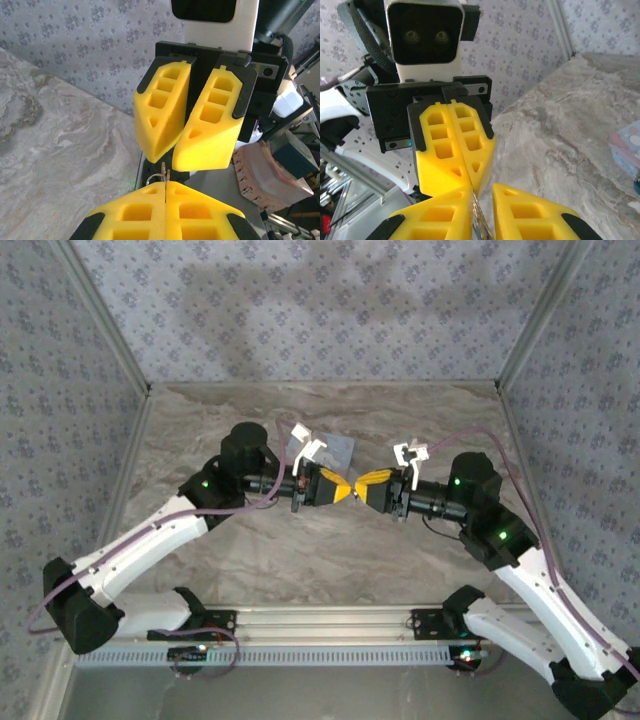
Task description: Unlock a padlock with a key
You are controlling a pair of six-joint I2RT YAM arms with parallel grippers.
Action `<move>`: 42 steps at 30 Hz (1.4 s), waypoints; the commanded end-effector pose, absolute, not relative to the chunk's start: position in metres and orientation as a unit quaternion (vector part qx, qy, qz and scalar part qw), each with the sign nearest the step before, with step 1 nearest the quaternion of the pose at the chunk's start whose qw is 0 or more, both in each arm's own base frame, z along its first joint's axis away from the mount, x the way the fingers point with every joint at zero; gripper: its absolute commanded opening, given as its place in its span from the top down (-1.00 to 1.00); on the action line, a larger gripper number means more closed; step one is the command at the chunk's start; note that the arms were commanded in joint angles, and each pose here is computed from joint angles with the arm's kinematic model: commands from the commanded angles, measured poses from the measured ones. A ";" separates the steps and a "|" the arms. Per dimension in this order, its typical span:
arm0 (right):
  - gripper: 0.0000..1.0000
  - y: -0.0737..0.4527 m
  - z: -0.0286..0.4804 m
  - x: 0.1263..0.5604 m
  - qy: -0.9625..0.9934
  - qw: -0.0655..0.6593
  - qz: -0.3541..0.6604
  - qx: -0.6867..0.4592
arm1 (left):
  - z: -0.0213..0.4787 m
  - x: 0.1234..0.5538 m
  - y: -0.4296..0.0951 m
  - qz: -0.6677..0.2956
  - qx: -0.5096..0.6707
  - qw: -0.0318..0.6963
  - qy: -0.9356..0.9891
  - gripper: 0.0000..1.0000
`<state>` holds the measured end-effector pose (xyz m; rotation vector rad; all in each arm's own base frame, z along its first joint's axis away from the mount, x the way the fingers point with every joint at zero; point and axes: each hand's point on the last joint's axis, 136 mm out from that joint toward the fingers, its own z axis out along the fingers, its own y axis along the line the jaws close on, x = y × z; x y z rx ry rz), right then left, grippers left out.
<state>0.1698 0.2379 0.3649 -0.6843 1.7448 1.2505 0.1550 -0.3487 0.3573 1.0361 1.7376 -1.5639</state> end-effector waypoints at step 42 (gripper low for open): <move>0.47 0.226 0.364 0.165 0.691 0.419 0.527 -0.264 | 0.372 0.144 -0.346 -0.600 0.408 0.297 0.620 1.00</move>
